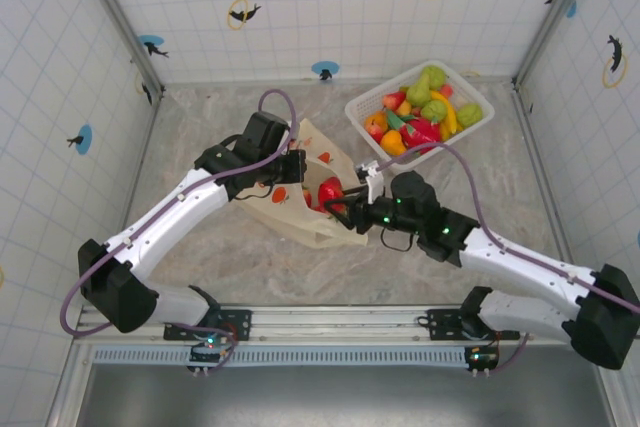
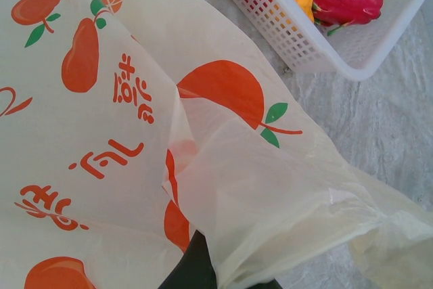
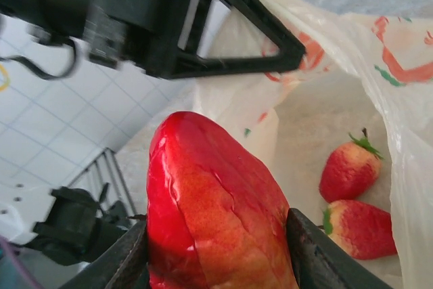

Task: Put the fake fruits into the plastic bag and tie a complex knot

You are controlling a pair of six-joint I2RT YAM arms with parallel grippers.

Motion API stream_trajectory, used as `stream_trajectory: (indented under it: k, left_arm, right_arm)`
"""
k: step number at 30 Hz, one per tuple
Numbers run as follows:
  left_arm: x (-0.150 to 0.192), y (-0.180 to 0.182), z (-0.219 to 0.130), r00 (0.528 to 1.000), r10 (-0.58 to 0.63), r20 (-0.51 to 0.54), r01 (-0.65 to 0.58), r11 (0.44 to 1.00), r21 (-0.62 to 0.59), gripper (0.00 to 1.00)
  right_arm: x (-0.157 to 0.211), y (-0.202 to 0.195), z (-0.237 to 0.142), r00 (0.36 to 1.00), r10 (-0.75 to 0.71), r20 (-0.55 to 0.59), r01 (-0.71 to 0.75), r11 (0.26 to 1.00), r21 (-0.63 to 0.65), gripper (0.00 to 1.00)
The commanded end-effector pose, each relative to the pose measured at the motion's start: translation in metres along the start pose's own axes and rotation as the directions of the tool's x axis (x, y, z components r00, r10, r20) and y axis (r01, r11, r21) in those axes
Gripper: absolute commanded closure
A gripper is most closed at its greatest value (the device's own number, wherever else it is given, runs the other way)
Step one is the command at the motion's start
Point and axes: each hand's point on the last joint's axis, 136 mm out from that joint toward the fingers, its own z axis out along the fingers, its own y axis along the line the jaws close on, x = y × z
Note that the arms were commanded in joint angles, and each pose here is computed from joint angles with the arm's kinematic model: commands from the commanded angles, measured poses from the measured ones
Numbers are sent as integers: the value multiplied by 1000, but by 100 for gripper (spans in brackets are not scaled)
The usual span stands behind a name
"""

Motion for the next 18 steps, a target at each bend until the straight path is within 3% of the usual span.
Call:
stream_trajectory:
  k: [1,12,18]
  left_arm:
    - [2,-1,0,1000,27,-1,-27,999,18,100]
    - [7,-2,-1,996,83,-19,-82,996,36,100]
    - [9,-6,-1,993,116,-25,-114,992,59,100]
  right_arm:
    - [-17,-14,13,996,-59,71,51,992,117,63]
    - [-20,-50,26,993,-84,87,57,958,280,62]
    - [-37,-55,26,988,-104,116,66,953,295,62]
